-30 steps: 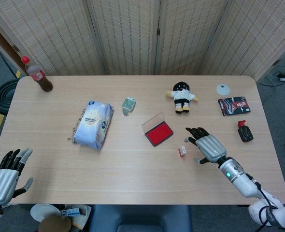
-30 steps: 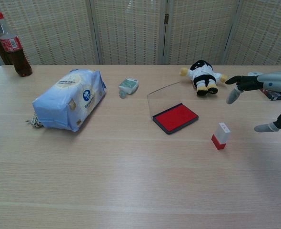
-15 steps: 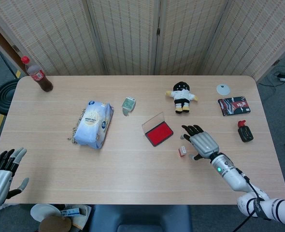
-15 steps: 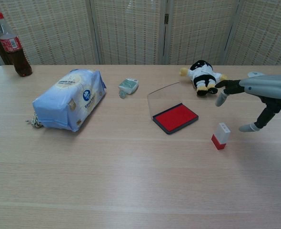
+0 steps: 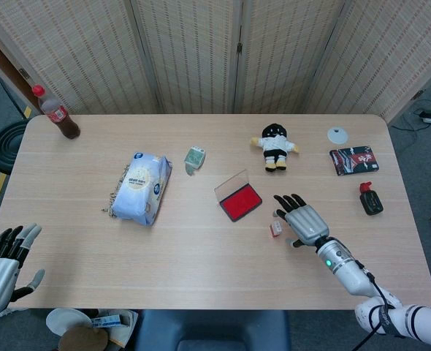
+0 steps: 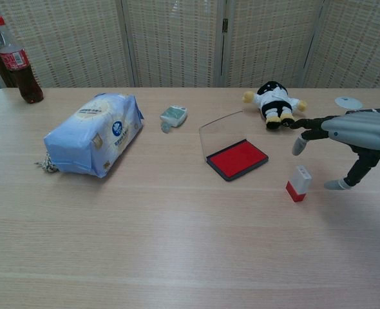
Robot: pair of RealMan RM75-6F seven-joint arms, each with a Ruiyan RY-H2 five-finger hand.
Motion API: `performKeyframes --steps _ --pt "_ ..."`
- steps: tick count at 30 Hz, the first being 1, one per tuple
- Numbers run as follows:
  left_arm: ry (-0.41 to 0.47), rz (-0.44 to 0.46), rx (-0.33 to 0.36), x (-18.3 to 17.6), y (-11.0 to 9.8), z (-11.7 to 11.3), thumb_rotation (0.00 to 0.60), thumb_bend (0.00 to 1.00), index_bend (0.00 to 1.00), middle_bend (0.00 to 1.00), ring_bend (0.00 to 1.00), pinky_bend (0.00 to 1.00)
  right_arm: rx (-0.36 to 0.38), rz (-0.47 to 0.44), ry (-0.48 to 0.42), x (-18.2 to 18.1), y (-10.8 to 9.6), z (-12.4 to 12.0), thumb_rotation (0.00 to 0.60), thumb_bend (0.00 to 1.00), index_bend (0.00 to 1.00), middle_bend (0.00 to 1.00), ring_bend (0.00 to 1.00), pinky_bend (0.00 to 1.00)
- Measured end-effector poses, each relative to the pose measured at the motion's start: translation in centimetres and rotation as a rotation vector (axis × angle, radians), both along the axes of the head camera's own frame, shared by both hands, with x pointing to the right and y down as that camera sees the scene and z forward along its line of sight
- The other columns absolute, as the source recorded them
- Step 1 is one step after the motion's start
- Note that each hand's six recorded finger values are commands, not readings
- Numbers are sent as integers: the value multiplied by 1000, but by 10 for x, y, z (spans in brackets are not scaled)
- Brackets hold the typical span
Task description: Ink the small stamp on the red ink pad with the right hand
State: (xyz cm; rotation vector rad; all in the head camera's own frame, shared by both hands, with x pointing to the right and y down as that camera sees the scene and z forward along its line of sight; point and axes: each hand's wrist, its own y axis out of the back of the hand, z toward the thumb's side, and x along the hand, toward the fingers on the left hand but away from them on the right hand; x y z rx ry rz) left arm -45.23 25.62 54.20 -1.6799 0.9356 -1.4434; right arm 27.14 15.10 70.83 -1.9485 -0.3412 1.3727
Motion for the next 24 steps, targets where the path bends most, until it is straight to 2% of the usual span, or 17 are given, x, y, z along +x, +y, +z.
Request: performKeyframes --steps 12,24 --pt "11 -10 8 -3 0 -4 600 341 0 0 0 33 -1 12 8 -2 2 15 600 233 283 0 0 0" --pt "19 -8 8 -4 0 -6 600 340 0 0 0 33 10 24 8 -6 0 23 600 228 352 0 0 0"
